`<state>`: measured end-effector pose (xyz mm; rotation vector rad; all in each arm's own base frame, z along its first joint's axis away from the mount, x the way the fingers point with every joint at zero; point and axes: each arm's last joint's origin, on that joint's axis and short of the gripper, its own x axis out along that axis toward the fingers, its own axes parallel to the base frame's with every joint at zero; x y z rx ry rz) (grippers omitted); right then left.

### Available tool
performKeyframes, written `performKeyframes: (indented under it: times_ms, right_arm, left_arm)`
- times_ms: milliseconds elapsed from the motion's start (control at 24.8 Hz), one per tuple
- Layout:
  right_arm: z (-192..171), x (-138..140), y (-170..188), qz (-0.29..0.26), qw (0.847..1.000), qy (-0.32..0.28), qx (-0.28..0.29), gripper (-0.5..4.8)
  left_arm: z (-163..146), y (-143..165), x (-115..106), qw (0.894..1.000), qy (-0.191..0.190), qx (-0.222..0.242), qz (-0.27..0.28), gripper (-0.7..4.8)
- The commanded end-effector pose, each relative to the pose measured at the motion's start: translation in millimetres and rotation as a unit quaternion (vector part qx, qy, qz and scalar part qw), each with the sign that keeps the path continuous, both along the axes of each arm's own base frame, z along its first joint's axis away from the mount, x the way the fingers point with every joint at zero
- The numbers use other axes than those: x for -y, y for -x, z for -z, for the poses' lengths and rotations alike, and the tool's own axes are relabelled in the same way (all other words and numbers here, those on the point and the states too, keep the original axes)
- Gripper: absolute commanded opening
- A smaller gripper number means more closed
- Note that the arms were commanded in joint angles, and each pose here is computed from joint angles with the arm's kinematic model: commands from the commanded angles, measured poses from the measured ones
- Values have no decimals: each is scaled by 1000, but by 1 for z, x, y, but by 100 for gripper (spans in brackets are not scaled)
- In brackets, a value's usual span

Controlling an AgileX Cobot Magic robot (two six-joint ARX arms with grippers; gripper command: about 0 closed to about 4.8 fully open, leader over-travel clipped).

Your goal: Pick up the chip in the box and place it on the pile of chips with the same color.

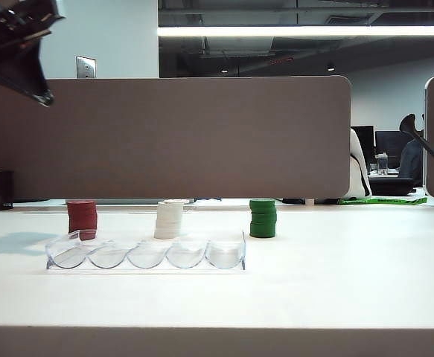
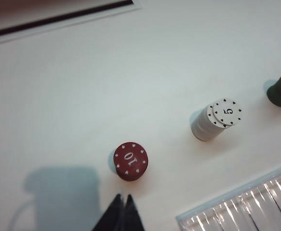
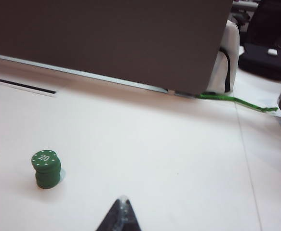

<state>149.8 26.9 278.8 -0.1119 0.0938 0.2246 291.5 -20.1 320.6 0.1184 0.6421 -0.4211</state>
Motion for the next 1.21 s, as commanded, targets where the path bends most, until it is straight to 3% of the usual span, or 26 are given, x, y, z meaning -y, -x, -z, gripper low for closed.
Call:
performKeyframes:
  times_ms: [40, 242, 645, 766, 1210]
  right_arm:
    - [3, 1, 8, -8, 1000, -6, 16, -6]
    - [22, 3, 20, -2, 1000, -6, 19, -6]
    - [50, 10, 49, 21, 996, -49, 67, -5]
    - [59, 12, 61, 32, 995, -52, 83, -5]
    - [86, 18, 60, 78, 993, -54, 76, -5]
  left_arm:
    - [-7, 30, -2, 997, -9, 71, -18, -6]
    - [-8, 72, -6, 989, -28, 132, -52, -6]
    - [6, 132, -8, 979, -20, 194, -55, -6]
    - [17, 157, -9, 975, -2, 215, -64, -6]
    - [31, 189, -10, 962, 6, 265, -62, -6]
